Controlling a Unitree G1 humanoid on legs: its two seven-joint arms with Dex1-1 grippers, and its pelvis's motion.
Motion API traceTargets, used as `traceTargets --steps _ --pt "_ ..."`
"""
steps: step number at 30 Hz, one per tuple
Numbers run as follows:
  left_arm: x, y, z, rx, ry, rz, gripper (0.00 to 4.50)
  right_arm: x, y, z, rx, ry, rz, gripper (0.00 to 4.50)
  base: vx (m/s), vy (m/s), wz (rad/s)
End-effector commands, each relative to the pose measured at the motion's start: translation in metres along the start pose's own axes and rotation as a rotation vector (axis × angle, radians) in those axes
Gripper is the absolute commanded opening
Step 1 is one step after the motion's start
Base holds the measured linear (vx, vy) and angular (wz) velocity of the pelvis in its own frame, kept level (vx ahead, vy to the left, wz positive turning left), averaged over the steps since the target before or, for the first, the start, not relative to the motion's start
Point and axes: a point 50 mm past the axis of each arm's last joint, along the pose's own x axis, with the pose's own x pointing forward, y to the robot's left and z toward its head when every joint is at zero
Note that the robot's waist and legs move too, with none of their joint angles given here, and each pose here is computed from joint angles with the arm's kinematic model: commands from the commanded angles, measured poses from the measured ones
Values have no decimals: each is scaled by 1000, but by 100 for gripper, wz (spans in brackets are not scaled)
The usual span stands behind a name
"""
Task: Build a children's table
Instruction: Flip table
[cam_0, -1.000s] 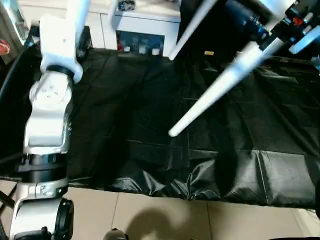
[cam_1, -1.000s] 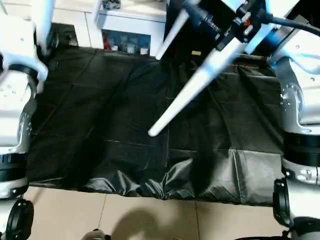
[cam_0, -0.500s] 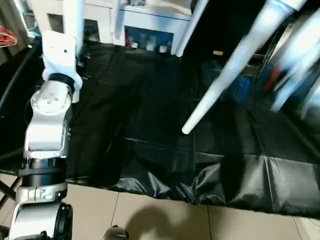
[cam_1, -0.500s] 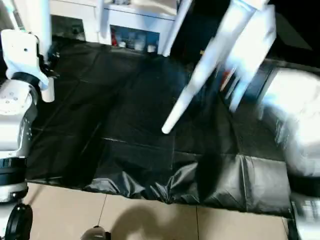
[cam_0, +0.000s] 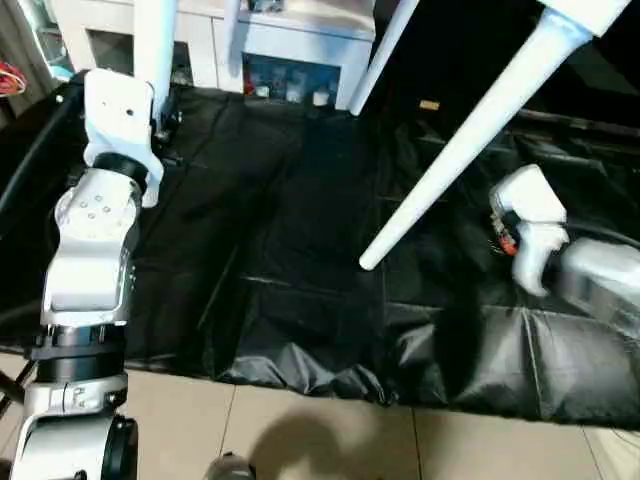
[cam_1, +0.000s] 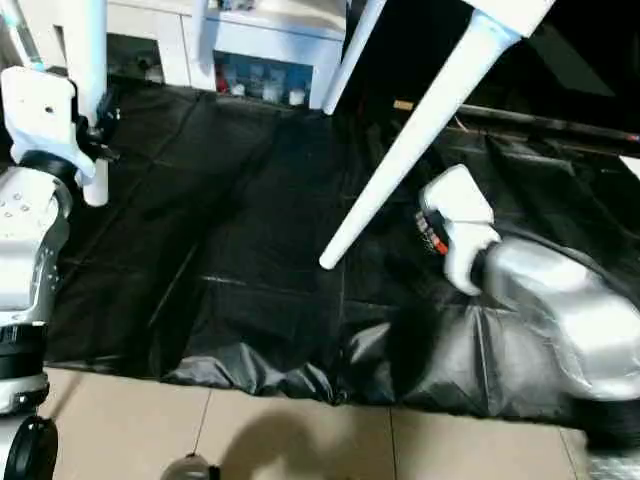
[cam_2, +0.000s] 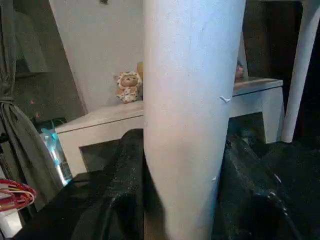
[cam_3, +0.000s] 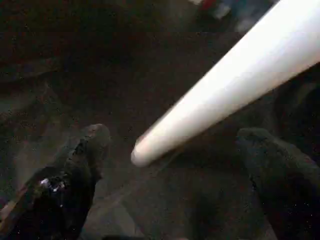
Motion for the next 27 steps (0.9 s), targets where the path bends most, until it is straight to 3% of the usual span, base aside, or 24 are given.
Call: traceTargets --steps 1,8,9,13,21,27 --pt "2 -4 19 -6 -102 -21 166 6 -11 2 -4 -61 -96 450 0 0 0" --pt "0 -4 17 -4 -98 -27 166 34 -9 -6 131 -152 -115 450 0 0 0" --pt "-1 -3 16 -4 -96 -27 166 38 -9 -10 153 -154 -117 423 0 0 0" --pt "-5 -2 11 -4 -88 -26 166 51 -9 -19 249 -210 -130 413 0 0 0" --pt "-10 0 4 0 -69 -19 165 57 -5 -22 312 -305 -93 335 0 0 0" --pt "-12 -2 -1 0 -59 -24 164 58 0 -25 289 -334 -56 284 0 0 0"
